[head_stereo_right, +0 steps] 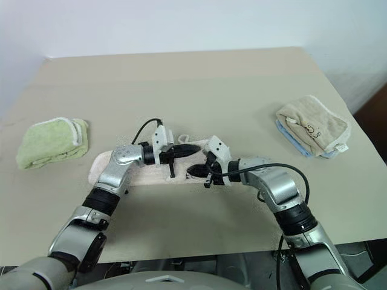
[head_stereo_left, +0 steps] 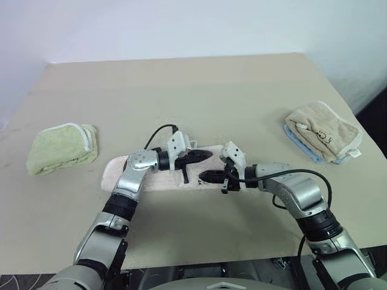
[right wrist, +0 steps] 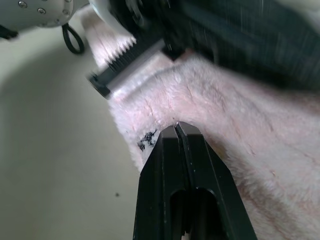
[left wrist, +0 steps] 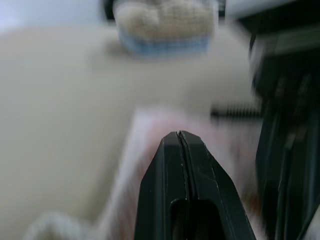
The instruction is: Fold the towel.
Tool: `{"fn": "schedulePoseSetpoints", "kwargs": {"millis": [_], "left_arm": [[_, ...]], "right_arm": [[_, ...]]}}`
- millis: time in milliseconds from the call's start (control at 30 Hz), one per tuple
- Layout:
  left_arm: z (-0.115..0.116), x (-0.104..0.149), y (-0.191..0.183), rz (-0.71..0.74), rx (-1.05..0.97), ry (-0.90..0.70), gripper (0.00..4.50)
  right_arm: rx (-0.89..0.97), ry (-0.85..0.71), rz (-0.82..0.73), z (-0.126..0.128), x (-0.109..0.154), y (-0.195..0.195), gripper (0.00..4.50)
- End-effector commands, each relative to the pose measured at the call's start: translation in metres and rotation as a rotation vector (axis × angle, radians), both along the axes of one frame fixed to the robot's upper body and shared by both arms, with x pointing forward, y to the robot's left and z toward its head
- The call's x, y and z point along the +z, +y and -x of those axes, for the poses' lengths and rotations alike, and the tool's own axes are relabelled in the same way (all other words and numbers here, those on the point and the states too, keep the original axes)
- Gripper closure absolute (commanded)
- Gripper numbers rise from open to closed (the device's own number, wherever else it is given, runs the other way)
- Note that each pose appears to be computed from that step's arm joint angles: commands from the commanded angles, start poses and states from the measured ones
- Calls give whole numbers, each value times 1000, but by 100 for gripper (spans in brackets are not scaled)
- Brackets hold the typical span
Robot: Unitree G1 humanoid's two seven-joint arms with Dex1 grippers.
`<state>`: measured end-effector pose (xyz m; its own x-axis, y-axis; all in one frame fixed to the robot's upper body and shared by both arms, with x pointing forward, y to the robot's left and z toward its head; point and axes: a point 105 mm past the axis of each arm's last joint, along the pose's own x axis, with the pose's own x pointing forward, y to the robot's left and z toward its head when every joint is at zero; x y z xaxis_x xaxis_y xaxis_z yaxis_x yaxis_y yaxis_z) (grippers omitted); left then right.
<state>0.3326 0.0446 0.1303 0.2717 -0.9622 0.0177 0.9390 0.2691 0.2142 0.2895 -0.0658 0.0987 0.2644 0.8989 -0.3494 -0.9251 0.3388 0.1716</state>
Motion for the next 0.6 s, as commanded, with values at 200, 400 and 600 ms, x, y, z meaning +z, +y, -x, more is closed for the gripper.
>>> {"fn": "schedulePoseSetpoints", "kwargs": {"millis": [200,400,600], "left_arm": [[15,27,79,70,165,95,447],[37,14,142,61,355,201,390],[67,11,180,143,499,309,184]], "right_arm": [[21,-52,-93,4,44,-18,450],[19,-41,-107,12,54,-41,450],[9,-19,-96,13,56,-56,450]]}}
